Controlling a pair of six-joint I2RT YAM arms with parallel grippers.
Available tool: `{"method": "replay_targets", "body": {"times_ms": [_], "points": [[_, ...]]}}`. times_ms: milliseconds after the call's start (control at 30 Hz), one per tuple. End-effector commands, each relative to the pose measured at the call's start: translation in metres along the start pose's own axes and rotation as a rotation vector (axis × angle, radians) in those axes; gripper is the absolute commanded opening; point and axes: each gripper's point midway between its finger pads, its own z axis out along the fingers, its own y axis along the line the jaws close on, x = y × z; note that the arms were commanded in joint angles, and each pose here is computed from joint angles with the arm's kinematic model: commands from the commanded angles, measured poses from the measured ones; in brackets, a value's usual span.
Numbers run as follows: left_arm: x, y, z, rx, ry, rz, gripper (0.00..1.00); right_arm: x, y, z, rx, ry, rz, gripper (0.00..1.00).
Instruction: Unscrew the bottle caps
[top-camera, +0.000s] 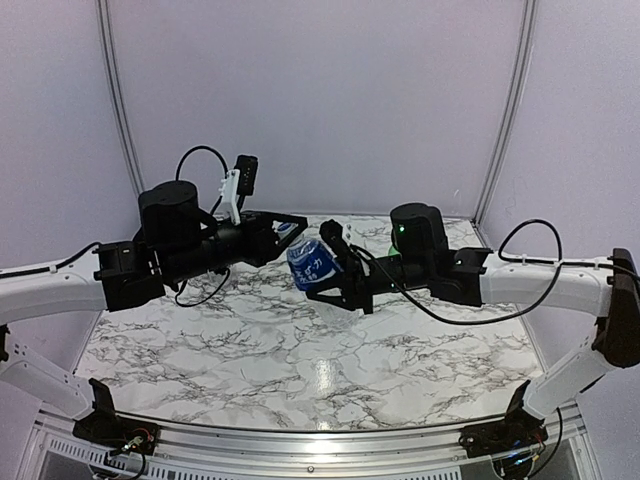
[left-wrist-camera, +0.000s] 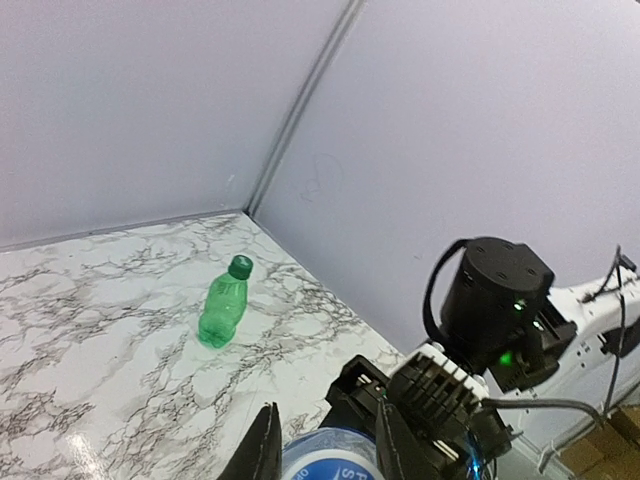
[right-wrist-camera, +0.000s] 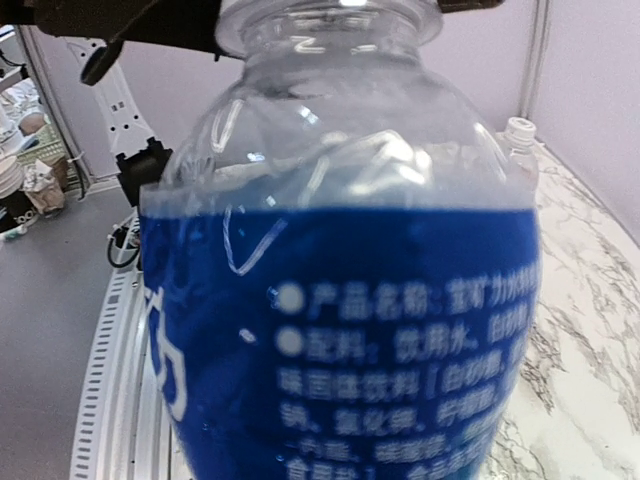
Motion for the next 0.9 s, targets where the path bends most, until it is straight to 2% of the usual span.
{"method": "replay_targets", "body": {"times_ms": [0,200,400,667,867], "points": [[-0.032,0.024,-0.010,-0.186,-0.159,-0.132,0.06,-0.022,-0.047,-0.017,0.323,-0.052,-0.032,0.28],[-0.035,0.026,-0.009,-0.204,-0.167,-0.111,0.16,-0.018,-0.043,-0.016,0.319,-0.043,-0.051,0.28],[-0.037,0.025,-0.010,-0.191,-0.163,-0.090,0.23,-0.014,-0.029,-0.011,0.232,-0.038,-0.069,0.27],[-0.036,0.003,0.003,-0.058,-0.101,-0.040,0.49,-0.016,0.000,-0.002,0.042,-0.050,-0.090,0.27],[-0.038,-0.007,-0.002,0.028,-0.074,-0.006,0.69,-0.017,0.013,-0.005,-0.036,-0.062,-0.080,0.27]]}}
